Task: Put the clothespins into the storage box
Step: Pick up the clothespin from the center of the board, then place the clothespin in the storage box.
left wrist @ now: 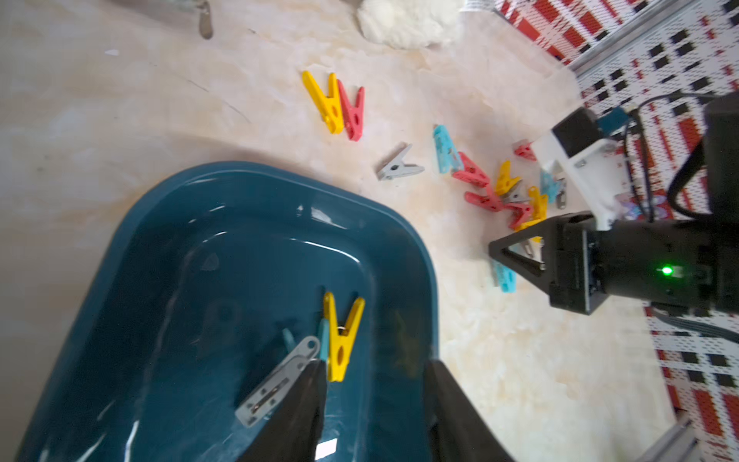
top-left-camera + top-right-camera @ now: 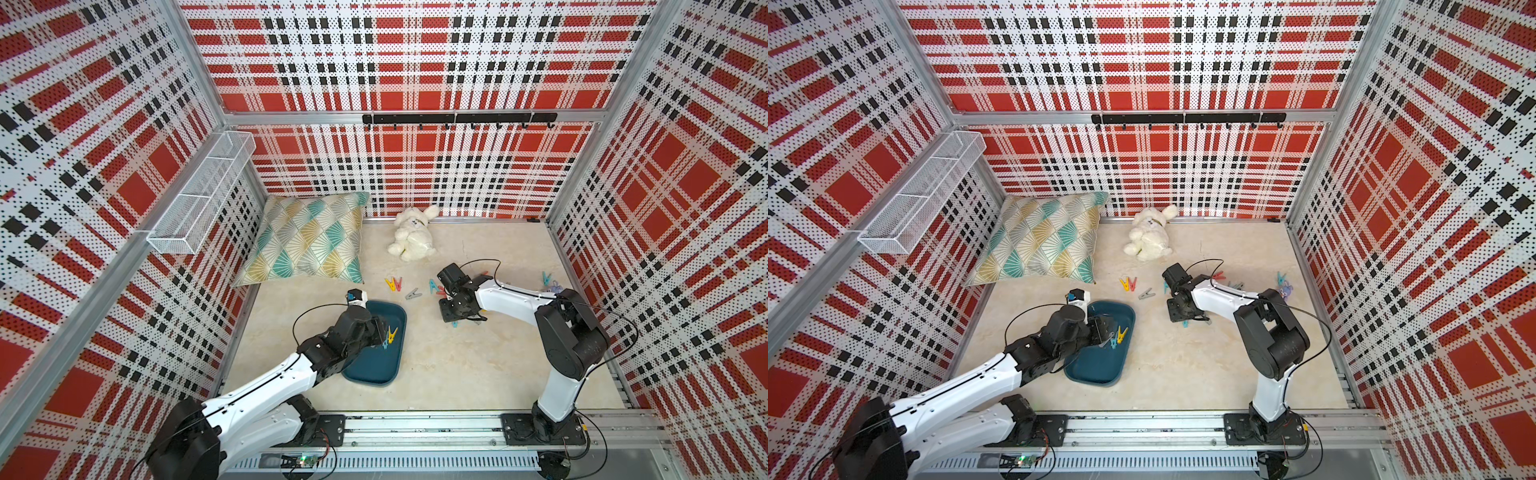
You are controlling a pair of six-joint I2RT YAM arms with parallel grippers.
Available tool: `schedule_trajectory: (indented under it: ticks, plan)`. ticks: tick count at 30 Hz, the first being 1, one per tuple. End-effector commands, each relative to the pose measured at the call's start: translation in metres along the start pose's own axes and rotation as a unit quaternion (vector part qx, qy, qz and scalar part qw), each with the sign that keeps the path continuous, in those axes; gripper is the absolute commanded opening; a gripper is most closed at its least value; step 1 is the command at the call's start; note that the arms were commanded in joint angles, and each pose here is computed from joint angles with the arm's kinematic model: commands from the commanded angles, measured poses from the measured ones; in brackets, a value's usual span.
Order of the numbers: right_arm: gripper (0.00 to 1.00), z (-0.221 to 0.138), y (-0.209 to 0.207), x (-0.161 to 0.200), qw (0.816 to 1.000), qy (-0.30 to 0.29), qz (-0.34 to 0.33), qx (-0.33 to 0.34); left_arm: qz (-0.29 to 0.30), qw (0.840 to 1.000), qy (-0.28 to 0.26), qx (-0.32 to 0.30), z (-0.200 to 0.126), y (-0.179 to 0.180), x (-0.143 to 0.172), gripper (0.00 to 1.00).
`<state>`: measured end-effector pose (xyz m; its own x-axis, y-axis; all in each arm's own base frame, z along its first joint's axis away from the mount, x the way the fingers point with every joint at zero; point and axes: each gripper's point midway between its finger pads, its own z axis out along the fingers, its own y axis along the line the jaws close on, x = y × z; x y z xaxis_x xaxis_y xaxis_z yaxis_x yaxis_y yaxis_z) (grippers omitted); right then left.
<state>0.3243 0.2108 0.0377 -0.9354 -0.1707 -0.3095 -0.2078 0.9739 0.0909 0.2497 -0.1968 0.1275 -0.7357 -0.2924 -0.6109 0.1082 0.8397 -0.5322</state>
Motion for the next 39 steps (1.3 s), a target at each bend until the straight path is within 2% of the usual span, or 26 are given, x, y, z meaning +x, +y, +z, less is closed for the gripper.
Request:
schedule_trajectory:
  ticks: [1, 8, 17, 23, 39]
  plan:
    - [0.0, -0.03, 0.029, -0.025, 0.996, -0.035, 0.02, -0.082, -0.002, 0.997, -0.017, 0.075, -0.003, -0.033, -0.013, 0.46]
    - [0.0, -0.067, 0.063, -0.041, 0.982, -0.056, 0.034, -0.179, -0.01, 0.993, -0.003, 0.122, 0.007, -0.051, -0.007, 0.46]
    - [0.0, -0.096, 0.107, -0.049, 0.948, -0.041, 0.066, -0.308, -0.007, 0.987, 0.007, 0.163, 0.013, -0.07, -0.002, 0.47]
    - [0.0, -0.102, 0.123, -0.05, 0.937, -0.036, 0.072, -0.339, -0.004, 0.986, 0.016, 0.168, 0.017, -0.075, 0.004, 0.46]
    - [0.0, -0.112, 0.157, -0.043, 0.931, -0.031, 0.053, -0.36, -0.013, 0.986, 0.015, 0.163, 0.027, -0.076, 0.004, 0.46]
